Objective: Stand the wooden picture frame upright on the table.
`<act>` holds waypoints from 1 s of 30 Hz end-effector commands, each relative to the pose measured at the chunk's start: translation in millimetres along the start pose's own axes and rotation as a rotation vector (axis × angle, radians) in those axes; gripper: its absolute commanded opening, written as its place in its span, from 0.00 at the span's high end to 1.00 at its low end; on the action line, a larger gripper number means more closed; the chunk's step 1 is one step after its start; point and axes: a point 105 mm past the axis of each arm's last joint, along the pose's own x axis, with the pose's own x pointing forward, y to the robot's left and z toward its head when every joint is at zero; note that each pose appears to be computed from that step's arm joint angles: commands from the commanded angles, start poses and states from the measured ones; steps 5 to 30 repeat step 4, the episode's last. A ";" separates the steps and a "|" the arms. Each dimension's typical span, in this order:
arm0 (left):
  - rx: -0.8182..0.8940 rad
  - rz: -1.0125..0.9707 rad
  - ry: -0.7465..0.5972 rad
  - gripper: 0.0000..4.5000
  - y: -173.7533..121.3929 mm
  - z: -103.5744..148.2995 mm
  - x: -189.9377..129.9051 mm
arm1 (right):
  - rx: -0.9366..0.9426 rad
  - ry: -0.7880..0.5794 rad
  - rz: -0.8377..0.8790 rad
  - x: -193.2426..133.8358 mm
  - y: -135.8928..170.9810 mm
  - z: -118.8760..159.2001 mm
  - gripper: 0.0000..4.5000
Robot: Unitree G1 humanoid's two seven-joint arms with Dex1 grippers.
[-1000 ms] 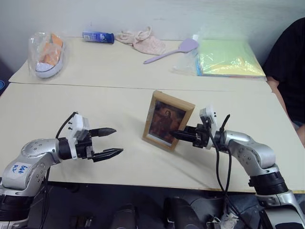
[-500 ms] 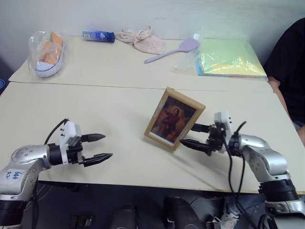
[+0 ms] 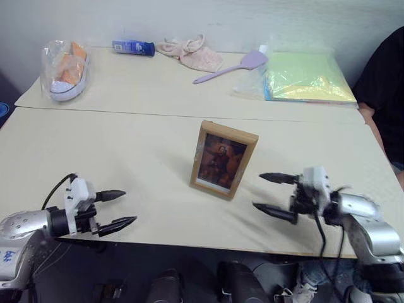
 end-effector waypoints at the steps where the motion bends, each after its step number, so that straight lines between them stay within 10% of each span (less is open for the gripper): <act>1: 0.082 0.054 0.002 0.00 4.5 4.8 -13.7 | -0.211 0.048 -0.027 -20.9 -0.3 1.6 0.01; 30: 0.118 0.093 -0.025 0.00 6.9 7.7 -14.1 | -0.179 0.070 -0.060 -26.8 2.7 -8.5 0.01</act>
